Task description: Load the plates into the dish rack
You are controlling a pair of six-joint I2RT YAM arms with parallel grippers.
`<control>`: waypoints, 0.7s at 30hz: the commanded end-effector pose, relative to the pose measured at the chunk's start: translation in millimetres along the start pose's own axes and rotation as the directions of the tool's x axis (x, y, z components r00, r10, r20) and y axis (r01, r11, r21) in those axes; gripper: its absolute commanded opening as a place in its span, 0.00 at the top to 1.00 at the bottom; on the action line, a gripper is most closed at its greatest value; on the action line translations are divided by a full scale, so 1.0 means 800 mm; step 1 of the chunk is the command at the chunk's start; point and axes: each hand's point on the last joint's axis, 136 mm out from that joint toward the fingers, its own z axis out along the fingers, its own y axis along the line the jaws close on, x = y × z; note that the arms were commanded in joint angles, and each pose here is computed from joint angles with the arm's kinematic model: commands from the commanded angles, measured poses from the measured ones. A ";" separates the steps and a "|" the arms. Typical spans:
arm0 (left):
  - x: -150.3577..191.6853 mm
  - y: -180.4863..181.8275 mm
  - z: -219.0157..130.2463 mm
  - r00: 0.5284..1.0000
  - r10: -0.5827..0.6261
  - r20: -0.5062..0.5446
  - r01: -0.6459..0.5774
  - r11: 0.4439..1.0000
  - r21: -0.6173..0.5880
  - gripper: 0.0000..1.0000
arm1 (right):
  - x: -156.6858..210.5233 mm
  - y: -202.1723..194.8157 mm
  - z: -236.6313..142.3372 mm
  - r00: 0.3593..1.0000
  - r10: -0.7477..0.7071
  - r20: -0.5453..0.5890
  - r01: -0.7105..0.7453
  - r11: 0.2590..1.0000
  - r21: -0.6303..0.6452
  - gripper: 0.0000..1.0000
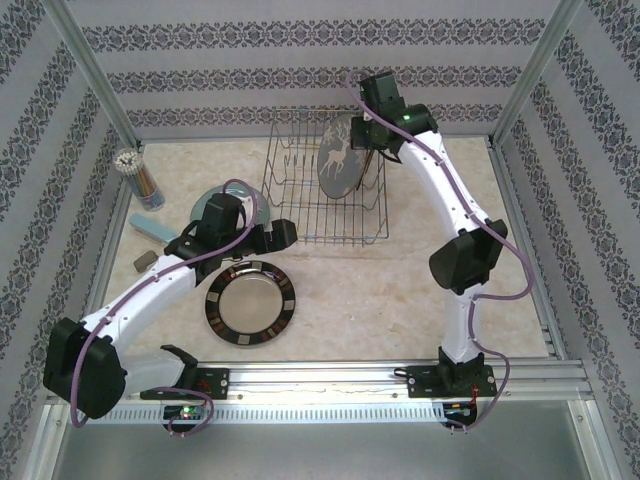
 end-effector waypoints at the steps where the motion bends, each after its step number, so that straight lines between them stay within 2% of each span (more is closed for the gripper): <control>1: -0.003 -0.003 -0.012 1.000 0.030 -0.005 -0.030 1.000 0.010 0.00 | -0.060 0.015 -0.025 0.982 0.040 0.183 -0.039 0.999 -0.010 1.00; 13: -0.007 0.010 -0.013 1.000 0.023 -0.010 -0.023 1.000 0.002 0.00 | -0.082 0.012 0.001 0.970 0.034 0.241 -0.049 0.997 0.054 1.00; 21: -0.008 0.012 -0.013 1.000 0.021 -0.011 -0.021 1.000 0.004 0.00 | -0.095 0.005 0.001 0.958 0.030 0.286 -0.058 0.994 0.092 1.00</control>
